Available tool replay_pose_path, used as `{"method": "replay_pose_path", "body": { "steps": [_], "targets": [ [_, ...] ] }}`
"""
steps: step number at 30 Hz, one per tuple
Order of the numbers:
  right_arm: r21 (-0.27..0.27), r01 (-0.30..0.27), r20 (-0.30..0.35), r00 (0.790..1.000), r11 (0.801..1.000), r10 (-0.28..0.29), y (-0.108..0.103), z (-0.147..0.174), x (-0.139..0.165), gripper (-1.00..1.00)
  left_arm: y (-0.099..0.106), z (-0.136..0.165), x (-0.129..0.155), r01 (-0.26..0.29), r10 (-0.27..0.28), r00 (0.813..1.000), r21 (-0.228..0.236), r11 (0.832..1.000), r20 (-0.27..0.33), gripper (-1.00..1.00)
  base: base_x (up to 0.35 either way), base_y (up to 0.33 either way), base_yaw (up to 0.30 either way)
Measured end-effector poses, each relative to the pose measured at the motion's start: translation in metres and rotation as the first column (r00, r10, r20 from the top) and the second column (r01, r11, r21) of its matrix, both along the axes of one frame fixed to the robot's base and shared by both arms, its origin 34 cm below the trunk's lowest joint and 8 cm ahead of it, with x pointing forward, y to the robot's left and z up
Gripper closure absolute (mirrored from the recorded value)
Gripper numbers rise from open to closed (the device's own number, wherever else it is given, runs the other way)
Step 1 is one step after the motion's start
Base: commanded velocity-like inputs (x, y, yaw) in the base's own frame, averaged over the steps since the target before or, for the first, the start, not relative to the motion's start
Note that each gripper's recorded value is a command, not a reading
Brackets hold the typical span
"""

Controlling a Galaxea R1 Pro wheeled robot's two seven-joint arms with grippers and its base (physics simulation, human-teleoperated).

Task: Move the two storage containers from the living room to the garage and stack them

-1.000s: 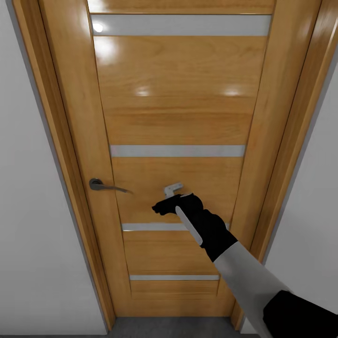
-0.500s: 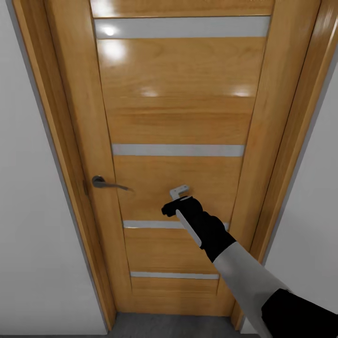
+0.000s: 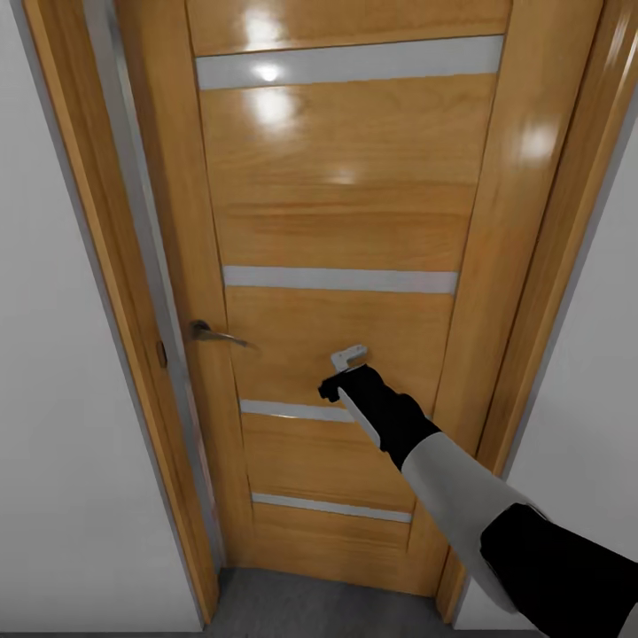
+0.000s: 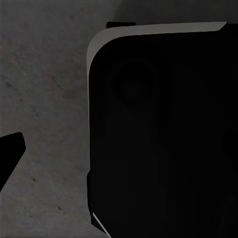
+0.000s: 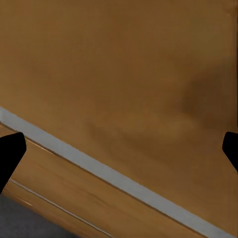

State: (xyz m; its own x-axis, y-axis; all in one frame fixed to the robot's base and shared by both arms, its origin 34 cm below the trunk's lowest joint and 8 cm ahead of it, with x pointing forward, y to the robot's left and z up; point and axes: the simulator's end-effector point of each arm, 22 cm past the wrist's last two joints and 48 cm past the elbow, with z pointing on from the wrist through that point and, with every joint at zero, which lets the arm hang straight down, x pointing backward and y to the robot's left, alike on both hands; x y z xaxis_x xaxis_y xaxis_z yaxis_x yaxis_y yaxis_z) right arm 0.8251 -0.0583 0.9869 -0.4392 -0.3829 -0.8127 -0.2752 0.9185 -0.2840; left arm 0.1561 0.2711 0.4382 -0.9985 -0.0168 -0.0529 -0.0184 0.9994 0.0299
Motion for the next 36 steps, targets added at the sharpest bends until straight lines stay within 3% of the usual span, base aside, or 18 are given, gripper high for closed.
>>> {"method": "replay_pose_path", "body": {
  "steps": [4, 13, 28, 29, 30, 36],
  "targets": [
    [-0.016, -0.008, 0.019, 1.0, 1.0, 0.008, 0.002, 0.009, 0.0, -1.0, 0.0, 0.0, 0.0, 0.0, 0.0, 1.0, 0.0, 1.0, 0.0, -1.0, 0.0, 0.0, 0.0],
    [0.008, -0.02, 0.051, 0.999, 1.0, 0.019, 0.008, 0.039, 0.009, -1.0, 0.0, 0.0, 0.0, 0.0, 0.0, 1.0, 0.0, 1.0, 0.0, -1.0, 0.0, 0.0, 0.0],
    [-0.024, -0.032, 0.072, 0.997, 0.999, 0.034, 0.01, 0.046, 0.009, -1.0, 0.0, 0.0, 0.0, 0.0, 0.0, 1.0, 0.0, 1.0, 0.0, -1.0, 0.0, 0.0, 0.0],
    [0.048, -0.169, 0.123, 0.979, 0.985, 0.162, 0.051, 0.082, -0.005, -1.0, 0.0, 0.0, 0.0, 0.001, -0.001, 1.0, 0.0, 1.0, 0.0, -1.0, 0.0, 0.0, 0.0],
    [0.076, -0.23, 0.155, 0.964, 0.97, 0.217, 0.069, 0.104, -0.015, -1.0, 0.0, 0.0, 0.0, 0.001, -0.001, 1.0, 0.0, 1.0, 0.0, -1.0, 0.0, 0.0, 0.0],
    [0.124, -0.359, 0.138, 0.93, 0.925, 0.342, 0.102, 0.122, -0.043, -1.0, 0.0, 0.0, 0.0, 0.001, -0.001, 1.0, 0.0, 1.0, 0.0, -1.0, 0.0, 0.0, 0.0]
  ]
}}
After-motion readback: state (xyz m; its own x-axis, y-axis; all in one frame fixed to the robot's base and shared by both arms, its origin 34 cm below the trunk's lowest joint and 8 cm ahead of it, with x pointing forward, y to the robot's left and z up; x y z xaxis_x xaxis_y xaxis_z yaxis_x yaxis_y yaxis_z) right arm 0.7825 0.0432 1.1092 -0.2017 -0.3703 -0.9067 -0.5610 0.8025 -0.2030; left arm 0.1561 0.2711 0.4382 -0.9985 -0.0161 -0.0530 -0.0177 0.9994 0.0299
